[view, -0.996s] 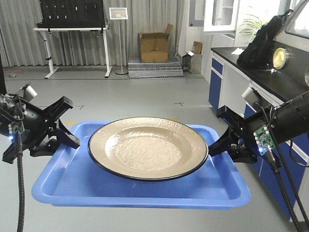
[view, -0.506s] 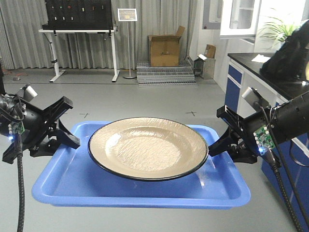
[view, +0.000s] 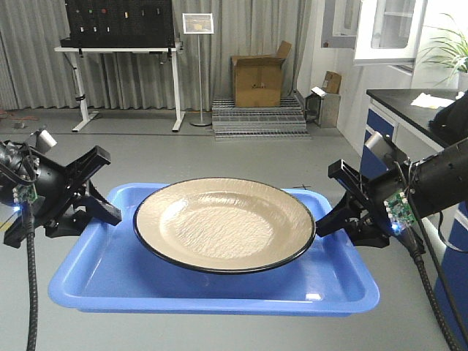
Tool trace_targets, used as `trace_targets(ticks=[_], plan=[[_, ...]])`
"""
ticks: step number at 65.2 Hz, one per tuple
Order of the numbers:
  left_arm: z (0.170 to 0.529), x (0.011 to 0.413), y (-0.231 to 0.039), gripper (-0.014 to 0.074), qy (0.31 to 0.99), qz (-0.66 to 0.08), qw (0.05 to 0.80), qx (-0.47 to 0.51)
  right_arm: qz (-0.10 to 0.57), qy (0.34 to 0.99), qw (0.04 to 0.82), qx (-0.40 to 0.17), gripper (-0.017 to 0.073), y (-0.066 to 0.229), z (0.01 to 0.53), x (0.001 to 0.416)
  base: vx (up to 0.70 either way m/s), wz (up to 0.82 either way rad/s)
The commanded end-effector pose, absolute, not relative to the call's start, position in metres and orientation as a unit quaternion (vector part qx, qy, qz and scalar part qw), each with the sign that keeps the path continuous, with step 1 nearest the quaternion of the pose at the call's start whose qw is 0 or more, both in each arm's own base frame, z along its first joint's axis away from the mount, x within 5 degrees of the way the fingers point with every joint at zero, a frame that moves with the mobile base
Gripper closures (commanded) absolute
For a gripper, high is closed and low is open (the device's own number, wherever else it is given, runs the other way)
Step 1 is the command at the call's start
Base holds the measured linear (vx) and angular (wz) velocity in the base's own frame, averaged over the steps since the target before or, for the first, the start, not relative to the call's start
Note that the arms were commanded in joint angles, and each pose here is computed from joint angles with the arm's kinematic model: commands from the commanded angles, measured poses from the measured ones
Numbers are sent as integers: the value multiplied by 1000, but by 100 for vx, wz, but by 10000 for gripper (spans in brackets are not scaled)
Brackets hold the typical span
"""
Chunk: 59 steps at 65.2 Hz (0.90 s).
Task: Place disk in tray to left cabinet
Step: 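Hold the tray with both grippers while the base backs away and turns, then hold the tray level with both grippers while driving across the room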
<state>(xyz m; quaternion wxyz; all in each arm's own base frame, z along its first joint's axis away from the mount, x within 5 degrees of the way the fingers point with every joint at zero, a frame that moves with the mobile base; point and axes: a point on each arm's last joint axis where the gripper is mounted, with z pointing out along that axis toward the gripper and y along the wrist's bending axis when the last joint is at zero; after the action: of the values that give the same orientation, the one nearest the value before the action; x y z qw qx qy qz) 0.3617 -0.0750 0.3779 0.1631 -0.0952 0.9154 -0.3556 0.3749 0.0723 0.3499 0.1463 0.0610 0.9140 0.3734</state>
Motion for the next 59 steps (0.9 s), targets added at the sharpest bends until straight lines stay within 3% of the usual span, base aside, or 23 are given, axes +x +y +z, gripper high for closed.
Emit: trace_targets(ticks=[1, 59], plan=[[422, 341, -97, 597, 866, -461, 173, -80, 481, 859, 171, 45, 565, 93, 396, 359, 59, -3], [422, 341, -97, 597, 866, -461, 173, -80, 481, 859, 171, 45, 565, 93, 396, 359, 60, 0]])
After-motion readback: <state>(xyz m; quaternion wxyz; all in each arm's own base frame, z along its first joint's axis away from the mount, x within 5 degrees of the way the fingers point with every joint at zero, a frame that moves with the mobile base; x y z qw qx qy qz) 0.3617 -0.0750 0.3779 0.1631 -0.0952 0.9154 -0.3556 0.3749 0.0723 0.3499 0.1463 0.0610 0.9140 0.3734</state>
